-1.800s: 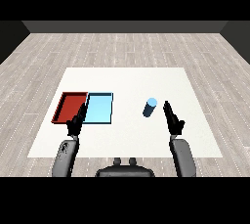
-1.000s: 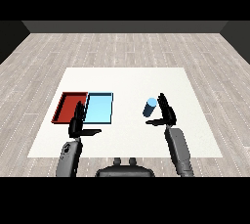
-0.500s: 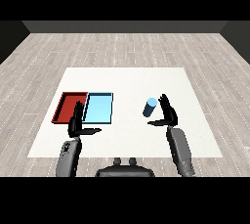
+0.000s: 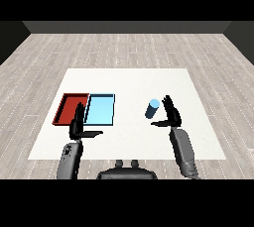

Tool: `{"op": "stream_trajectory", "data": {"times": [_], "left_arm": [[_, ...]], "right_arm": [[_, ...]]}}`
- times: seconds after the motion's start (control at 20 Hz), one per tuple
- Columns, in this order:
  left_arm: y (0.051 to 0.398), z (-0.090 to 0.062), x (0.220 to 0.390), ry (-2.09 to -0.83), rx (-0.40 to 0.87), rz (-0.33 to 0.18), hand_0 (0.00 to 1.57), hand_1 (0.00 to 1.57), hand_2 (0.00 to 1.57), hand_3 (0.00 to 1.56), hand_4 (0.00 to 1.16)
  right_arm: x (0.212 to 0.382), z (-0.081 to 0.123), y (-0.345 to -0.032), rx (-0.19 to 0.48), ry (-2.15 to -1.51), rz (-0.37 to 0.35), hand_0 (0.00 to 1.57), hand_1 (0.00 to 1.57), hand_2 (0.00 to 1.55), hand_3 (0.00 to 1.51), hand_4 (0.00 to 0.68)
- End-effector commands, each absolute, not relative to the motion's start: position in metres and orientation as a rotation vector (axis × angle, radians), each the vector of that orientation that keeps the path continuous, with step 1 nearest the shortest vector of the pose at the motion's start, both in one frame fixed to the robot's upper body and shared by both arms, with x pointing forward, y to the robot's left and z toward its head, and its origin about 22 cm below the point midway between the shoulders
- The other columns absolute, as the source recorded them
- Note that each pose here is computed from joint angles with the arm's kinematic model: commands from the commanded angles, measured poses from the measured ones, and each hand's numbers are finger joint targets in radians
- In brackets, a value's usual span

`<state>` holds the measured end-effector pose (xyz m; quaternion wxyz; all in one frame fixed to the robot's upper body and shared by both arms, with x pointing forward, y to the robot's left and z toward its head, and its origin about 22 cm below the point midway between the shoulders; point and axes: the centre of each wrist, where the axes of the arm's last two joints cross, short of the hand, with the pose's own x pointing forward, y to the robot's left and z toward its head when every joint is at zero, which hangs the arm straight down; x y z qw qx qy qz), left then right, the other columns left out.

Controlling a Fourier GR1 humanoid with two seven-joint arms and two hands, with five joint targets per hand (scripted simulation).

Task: Pick the blue can and put it in the blue box

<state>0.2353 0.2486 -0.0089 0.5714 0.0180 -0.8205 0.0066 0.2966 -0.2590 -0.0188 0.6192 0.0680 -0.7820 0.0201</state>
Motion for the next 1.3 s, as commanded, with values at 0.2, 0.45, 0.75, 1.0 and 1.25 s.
{"op": "stream_trajectory", "data": {"times": [0.2,0.45,0.75,1.0,1.25], "left_arm": [[0.259,-0.004,0.235,-1.907,0.089,0.018,0.0,0.0,0.0,0.0,0.0],[0.254,-0.016,0.245,-1.922,0.035,0.023,0.0,0.0,0.0,0.0,0.0],[0.248,0.003,0.244,-1.92,0.093,0.018,0.0,0.0,0.0,0.0,0.0],[0.253,-0.005,0.243,-1.933,0.111,0.025,0.0,0.0,0.0,0.0,0.0],[0.252,-0.01,0.239,-1.928,0.12,-0.024,0.0,0.0,0.0,0.0,0.0]], "right_arm": [[0.319,-0.031,-0.261,0.132,-1.728,-0.004,0.0,0.0,0.0,0.0,0.0],[0.344,-0.041,-0.264,0.13,-1.706,-0.027,0.0,0.0,0.0,0.0,0.0],[0.349,-0.037,-0.243,0.1,-1.667,-0.038,0.0,0.0,0.0,0.0,0.0],[0.341,-0.074,-0.24,0.142,-1.637,-0.057,0.0,0.0,0.0,0.0,0.0],[0.34,-0.08,-0.247,0.169,-1.62,-0.088,0.0,0.0,0.0,0.0,0.0]]}}
